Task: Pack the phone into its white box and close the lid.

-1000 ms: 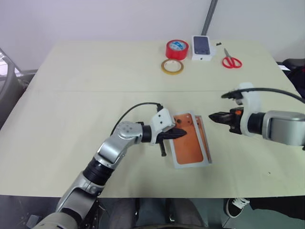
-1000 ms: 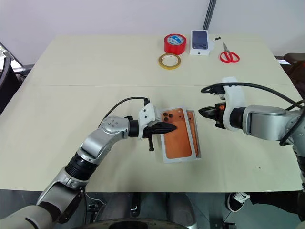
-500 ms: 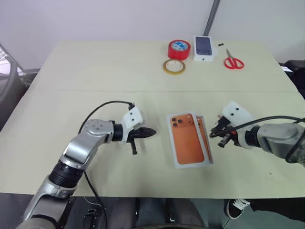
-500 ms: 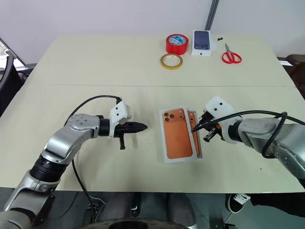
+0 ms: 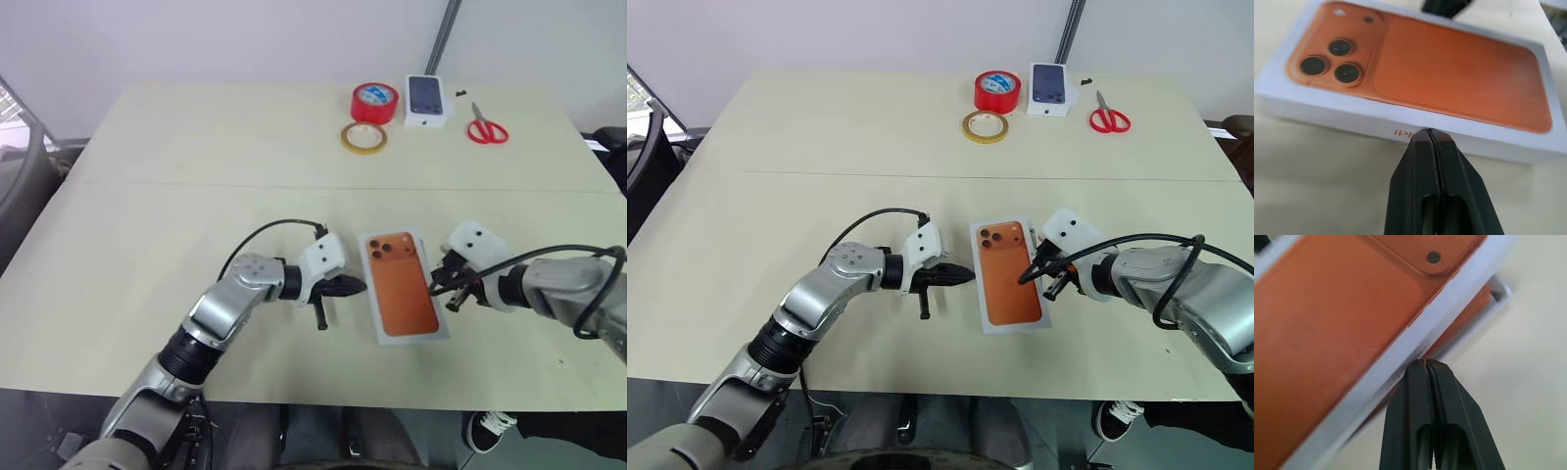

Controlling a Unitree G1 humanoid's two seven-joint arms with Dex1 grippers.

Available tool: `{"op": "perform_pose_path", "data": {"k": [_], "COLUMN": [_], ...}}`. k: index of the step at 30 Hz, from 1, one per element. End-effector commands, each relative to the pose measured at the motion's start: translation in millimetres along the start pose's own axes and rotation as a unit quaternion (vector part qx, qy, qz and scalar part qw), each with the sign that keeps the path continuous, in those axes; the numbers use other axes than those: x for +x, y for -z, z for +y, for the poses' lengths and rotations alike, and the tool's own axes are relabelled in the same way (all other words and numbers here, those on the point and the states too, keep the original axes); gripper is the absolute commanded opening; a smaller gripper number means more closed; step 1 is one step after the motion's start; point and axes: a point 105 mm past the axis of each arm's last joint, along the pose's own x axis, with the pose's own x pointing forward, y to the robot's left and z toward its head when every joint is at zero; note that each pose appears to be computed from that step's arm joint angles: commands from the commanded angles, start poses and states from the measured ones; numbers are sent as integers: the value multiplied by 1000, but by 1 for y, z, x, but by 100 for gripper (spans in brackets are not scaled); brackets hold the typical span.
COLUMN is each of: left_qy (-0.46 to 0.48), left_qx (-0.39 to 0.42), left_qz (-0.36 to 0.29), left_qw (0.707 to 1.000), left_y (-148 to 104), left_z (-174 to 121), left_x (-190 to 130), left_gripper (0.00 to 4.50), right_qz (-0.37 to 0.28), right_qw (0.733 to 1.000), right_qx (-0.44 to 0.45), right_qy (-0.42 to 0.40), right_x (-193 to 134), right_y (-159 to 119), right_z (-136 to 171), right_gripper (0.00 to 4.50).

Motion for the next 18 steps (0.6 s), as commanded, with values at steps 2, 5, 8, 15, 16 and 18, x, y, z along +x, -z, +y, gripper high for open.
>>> {"op": "perform_pose_path", "data": {"k": [2, 5, 8, 15, 16, 18], "left_qy": [4, -4, -6, -7, -7, -5], "left_qx": [-7, -14, -15, -16, -17, -19], "left_qz": [-44, -52, -52, -48, -47, -46], "left_qw": [999, 999, 999, 999, 999, 999], "left_y": [-18, -22, -23, -20, -20, -19], "left_z": [-3, 0, 0, 0, 0, -1], "left_x": [6, 11, 14, 14, 14, 14], "left_gripper": [0, 0, 0, 0, 0, 0], "right_qz": [-22, -21, -19, -13, -11, -7], "right_qw": [1000, 1000, 1000, 1000, 1000, 1000], "right_qx": [-16, -15, -14, -14, -15, -18], "right_qy": [11, 11, 13, 10, 9, 9], "right_x": [-6, -5, -4, -2, -2, -1], "right_y": [-11, -10, -9, -6, -5, -3], "right_z": [-1, -1, -2, 1, 1, 2], "right_gripper": [7, 7, 7, 7, 7, 7]}}
